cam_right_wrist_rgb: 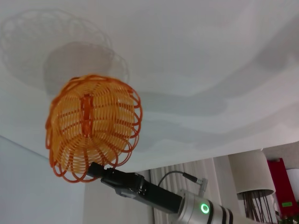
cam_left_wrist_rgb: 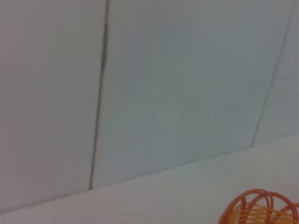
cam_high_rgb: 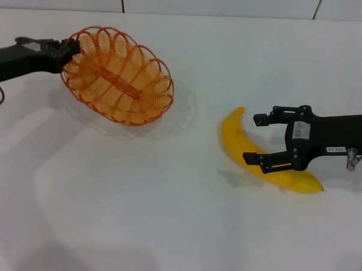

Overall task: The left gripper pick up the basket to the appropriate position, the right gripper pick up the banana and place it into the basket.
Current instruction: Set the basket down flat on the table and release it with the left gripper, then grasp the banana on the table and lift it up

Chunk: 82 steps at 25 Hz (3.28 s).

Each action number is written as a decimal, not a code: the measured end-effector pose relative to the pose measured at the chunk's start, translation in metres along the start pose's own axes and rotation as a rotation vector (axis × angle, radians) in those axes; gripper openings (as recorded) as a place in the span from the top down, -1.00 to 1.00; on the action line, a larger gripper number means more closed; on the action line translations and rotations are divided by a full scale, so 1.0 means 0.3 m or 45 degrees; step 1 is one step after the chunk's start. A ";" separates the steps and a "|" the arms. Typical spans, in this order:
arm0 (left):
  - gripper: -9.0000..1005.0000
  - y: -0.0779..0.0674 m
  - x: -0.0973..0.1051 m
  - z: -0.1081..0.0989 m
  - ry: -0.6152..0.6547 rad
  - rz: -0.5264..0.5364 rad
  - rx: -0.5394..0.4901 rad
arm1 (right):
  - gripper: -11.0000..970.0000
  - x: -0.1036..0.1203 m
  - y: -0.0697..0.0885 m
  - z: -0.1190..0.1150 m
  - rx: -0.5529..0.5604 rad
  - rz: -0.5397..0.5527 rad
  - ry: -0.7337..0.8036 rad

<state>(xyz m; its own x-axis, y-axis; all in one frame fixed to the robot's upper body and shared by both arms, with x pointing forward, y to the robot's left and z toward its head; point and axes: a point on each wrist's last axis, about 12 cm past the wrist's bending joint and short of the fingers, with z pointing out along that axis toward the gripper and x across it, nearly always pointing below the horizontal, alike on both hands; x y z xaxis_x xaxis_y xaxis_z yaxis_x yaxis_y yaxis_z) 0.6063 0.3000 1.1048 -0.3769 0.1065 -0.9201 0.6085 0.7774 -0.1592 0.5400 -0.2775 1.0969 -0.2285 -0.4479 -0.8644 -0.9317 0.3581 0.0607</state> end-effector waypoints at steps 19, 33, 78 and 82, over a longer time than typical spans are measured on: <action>0.84 0.003 0.142 -0.015 -0.093 -0.193 -0.098 | -0.73 -0.011 -0.001 0.009 -0.015 -0.014 0.004; 0.84 -0.004 0.208 -0.011 -0.109 -0.255 -0.160 | -0.73 -0.019 0.000 0.021 -0.033 -0.026 0.013; -0.50 0.005 0.233 -0.038 -0.071 -0.207 -0.168 | -0.70 -0.006 0.004 0.024 -0.040 -0.011 0.025; -0.65 -0.002 0.228 -0.056 -0.052 -0.138 -0.121 | -0.70 0.002 0.007 0.025 -0.043 0.002 0.026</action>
<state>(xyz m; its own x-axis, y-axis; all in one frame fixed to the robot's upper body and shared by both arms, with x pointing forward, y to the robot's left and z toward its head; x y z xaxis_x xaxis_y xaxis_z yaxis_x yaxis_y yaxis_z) 0.5683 0.3171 1.0481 -0.4067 -0.0053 -0.9136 0.4961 0.8384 -0.2257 0.5400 -0.2708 1.0929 -0.2350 -0.4641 -0.8541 -0.9404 0.3306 0.0791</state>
